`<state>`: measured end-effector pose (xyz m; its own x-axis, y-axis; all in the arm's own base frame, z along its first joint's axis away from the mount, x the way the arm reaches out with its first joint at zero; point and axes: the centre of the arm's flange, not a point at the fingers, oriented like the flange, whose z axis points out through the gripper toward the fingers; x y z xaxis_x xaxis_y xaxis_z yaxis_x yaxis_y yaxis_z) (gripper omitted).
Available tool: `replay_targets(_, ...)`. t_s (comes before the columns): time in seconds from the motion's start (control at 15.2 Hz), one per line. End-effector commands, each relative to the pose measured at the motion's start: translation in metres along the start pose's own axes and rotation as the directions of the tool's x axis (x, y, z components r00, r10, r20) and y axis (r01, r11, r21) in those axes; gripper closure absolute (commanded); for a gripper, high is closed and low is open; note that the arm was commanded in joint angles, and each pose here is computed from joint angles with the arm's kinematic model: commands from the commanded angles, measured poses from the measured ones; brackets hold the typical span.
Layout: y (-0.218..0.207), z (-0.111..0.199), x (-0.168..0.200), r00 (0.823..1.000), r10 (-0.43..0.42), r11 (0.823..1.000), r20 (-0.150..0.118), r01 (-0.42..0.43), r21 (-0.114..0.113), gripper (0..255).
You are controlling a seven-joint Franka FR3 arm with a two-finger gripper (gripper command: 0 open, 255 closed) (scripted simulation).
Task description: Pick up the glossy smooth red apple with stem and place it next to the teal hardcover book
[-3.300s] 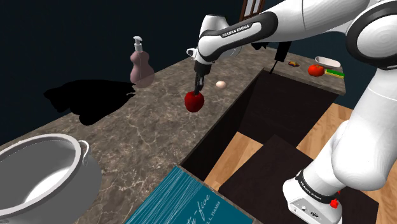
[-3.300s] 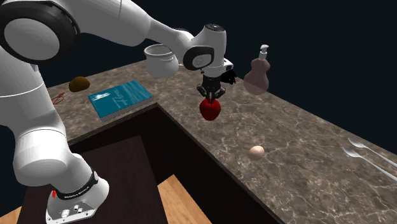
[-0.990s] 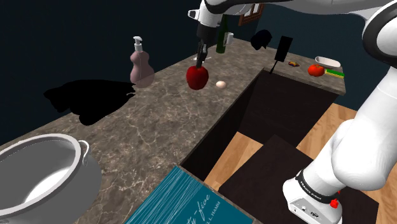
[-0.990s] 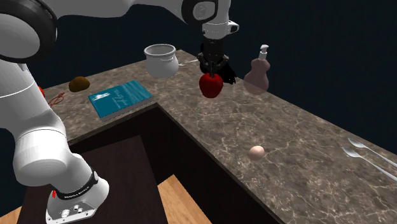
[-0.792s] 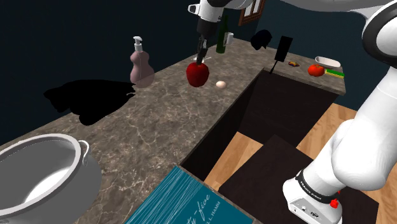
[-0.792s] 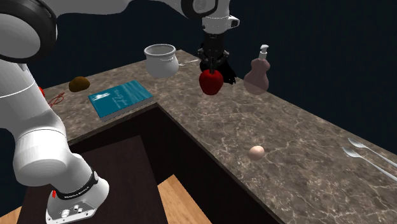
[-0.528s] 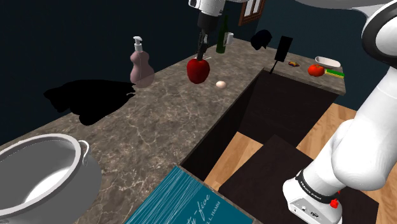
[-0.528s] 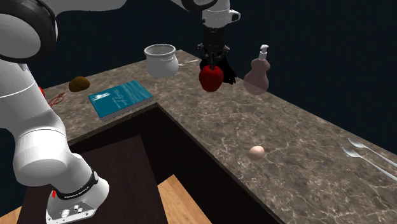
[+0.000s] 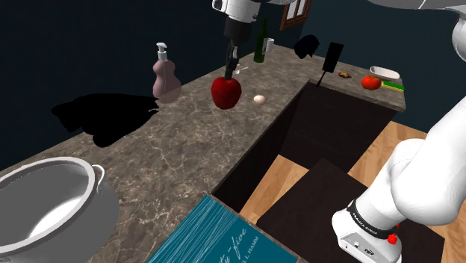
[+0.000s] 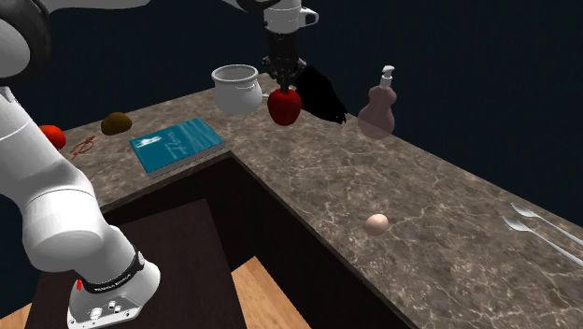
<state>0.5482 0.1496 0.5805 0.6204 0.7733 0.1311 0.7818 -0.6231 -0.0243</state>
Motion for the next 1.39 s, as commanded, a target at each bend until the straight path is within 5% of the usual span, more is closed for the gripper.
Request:
replay_targets(0.0,-0.028,0.002,0.005,1.0,0.001,1.0,0.0,-0.001,0.0,255)
replay_targets(1.32,-0.283,0.017,0.075,1.0,0.001,1.0,0.0,-0.001,0.0,255)
